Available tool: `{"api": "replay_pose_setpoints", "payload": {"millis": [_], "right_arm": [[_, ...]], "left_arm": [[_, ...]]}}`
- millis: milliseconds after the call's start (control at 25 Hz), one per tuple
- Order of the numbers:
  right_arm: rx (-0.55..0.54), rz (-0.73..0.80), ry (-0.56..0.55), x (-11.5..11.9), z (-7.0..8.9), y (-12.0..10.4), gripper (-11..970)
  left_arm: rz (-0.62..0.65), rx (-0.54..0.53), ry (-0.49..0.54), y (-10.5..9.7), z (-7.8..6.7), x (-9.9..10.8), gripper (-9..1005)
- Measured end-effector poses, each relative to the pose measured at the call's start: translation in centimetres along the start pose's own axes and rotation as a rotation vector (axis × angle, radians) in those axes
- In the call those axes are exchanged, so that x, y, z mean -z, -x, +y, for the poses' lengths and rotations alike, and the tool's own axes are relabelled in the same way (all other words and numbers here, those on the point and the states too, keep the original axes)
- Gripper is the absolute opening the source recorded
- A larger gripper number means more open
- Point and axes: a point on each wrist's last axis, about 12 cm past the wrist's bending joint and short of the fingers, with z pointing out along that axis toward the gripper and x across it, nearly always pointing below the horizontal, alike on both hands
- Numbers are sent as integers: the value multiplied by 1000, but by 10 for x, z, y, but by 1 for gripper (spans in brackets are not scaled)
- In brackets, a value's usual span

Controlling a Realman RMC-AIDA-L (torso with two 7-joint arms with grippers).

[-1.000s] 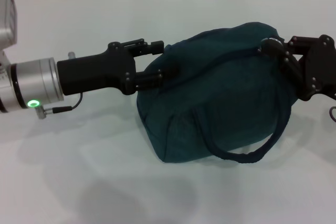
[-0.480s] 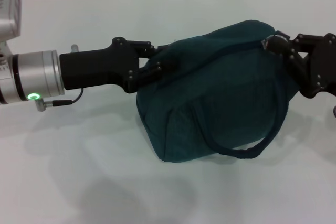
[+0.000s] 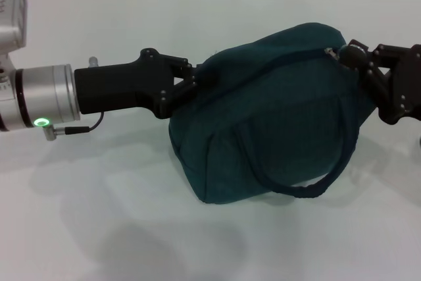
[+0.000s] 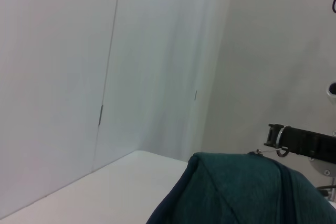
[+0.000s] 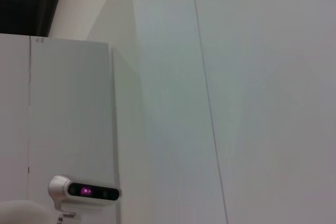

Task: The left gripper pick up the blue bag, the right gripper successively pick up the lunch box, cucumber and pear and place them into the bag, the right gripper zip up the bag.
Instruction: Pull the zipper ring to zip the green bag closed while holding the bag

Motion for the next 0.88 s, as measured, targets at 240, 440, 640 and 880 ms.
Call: {"api": "replay_pose_setpoints", "payload": {"millis": [240, 440, 640, 880], "right_arm": [[-9, -55, 75, -3, 8, 6, 13], [-21, -93, 132, -8, 12, 12, 13], [-43, -56, 84, -6, 9, 5, 13], [-66, -36, 47, 0, 10, -2, 14]], "left_arm": [[19, -18, -24, 9, 4, 14, 58], [44, -35, -29, 26, 10, 30, 58], [67, -26, -25, 23, 10, 31, 58], [94, -25, -33, 13, 7, 22, 57]]}}
